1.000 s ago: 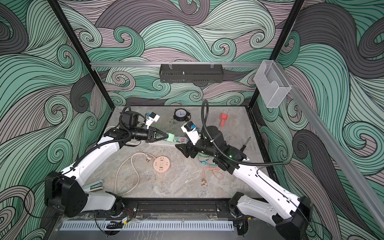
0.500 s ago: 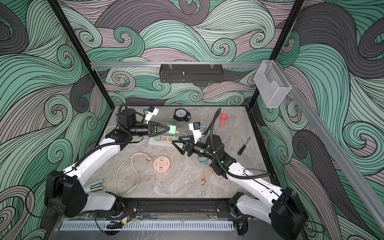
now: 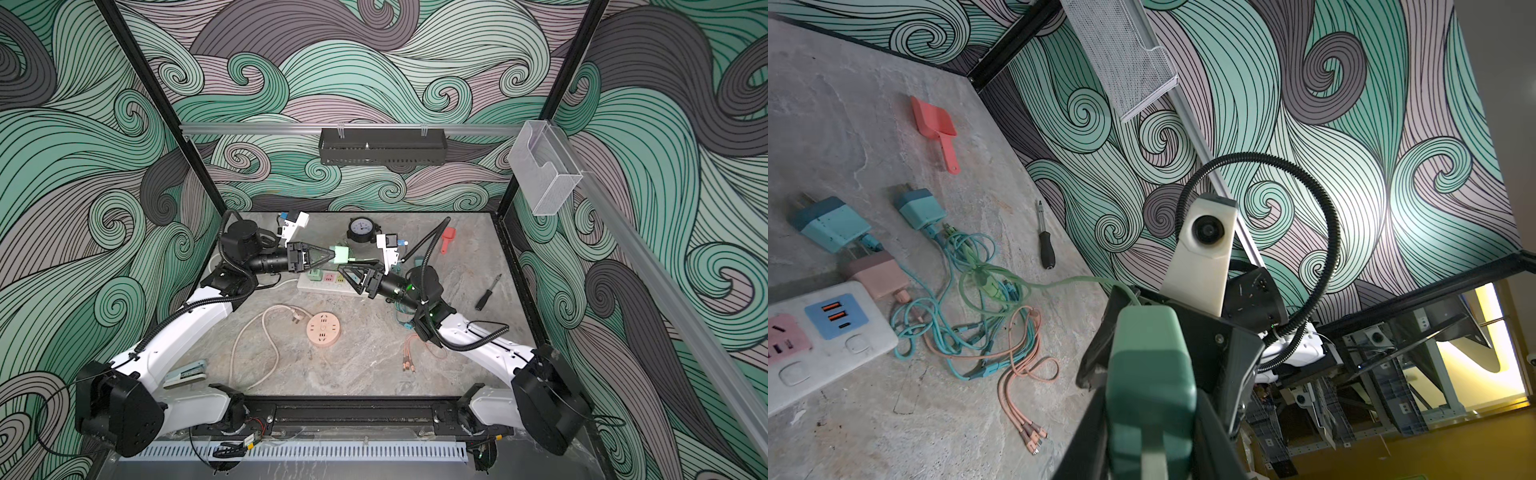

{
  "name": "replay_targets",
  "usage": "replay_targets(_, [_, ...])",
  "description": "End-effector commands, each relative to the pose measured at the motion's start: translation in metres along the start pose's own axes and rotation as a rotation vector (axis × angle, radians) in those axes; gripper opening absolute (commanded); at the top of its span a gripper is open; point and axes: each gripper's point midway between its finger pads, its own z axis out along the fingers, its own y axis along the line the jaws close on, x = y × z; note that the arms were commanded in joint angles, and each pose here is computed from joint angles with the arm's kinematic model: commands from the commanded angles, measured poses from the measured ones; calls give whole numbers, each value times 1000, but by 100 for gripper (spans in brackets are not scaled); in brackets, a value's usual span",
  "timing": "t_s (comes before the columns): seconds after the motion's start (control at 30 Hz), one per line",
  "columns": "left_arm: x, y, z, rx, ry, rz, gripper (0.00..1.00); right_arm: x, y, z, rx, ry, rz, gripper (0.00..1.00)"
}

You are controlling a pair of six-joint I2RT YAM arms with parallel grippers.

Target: Insert the plug

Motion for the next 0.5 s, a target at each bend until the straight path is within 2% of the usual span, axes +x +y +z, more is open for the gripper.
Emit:
replay_targets(0.0, [0,-18,-2,43,-9,47,0,-23,22,4,-87,-66,-21,64])
replay_targets(0.3, [4,-20,-4,48,-10,54,0,-32,28,13,-124,-75,-14,50])
replay_targets(0.47, [3,-19,-4,43,-14,51,0,-31,28,14,-117,-62,-19,38])
